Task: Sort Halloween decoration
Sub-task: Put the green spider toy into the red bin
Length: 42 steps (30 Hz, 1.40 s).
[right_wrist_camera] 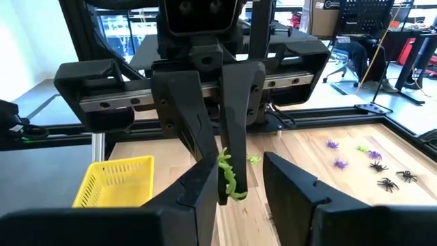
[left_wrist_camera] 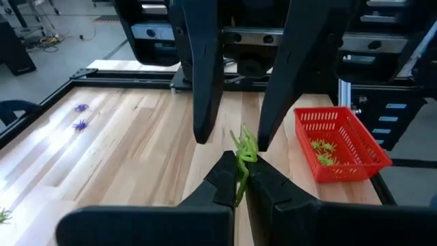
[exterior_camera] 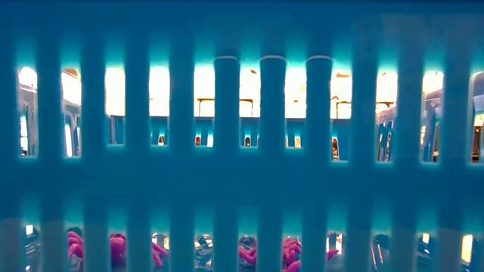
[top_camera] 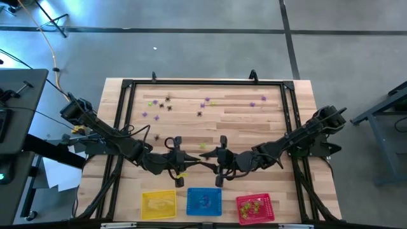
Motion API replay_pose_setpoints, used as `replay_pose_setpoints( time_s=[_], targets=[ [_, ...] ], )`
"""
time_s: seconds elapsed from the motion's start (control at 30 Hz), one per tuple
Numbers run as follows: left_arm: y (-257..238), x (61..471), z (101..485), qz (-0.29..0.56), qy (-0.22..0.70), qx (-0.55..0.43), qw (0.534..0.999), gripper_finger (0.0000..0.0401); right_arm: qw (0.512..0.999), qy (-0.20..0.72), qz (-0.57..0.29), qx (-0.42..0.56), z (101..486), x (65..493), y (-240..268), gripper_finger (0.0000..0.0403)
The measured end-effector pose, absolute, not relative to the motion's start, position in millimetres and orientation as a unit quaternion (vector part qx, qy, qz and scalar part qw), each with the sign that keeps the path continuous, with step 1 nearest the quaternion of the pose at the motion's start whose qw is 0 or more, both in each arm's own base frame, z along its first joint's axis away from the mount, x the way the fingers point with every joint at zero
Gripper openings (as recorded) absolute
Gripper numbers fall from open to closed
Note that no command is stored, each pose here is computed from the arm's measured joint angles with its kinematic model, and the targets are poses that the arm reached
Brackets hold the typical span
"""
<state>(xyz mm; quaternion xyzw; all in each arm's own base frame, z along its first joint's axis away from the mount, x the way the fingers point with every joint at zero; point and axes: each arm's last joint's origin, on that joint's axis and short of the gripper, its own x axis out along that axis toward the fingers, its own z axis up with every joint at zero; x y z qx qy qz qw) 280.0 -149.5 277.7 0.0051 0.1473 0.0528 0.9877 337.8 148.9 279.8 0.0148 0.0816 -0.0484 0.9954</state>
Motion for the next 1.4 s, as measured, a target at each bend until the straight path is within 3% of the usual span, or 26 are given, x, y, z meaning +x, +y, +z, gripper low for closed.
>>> replay_pose_setpoints(
  time_s=[0.17,0.43,0.6,1.17,1.3,1.4],
  targets=[
    [-150,281,280,0.05,0.135,0.015,0.989,0.0,0.996,0.08,-0.047,0.016,280,338,149,0.0088],
    [-150,281,280,0.048,0.135,0.015,0.99,0.0,0.996,0.08,-0.031,0.017,280,338,150,0.0007],
    [-151,281,281,0.047,0.132,0.011,0.99,0.0015,0.997,0.075,-0.019,0.023,282,338,151,0.0002],
    [-149,281,281,0.058,0.133,0.059,0.988,0.0127,0.996,0.085,-0.02,0.03,285,334,149,0.0],
    [-149,281,279,0.058,0.141,0.064,0.986,0.0136,0.991,0.111,-0.057,0.055,297,318,139,0.0],
    [-148,280,277,0.059,0.153,0.067,0.984,0.0138,0.976,0.165,-0.069,0.126,299,302,132,0.0]
  ],
)
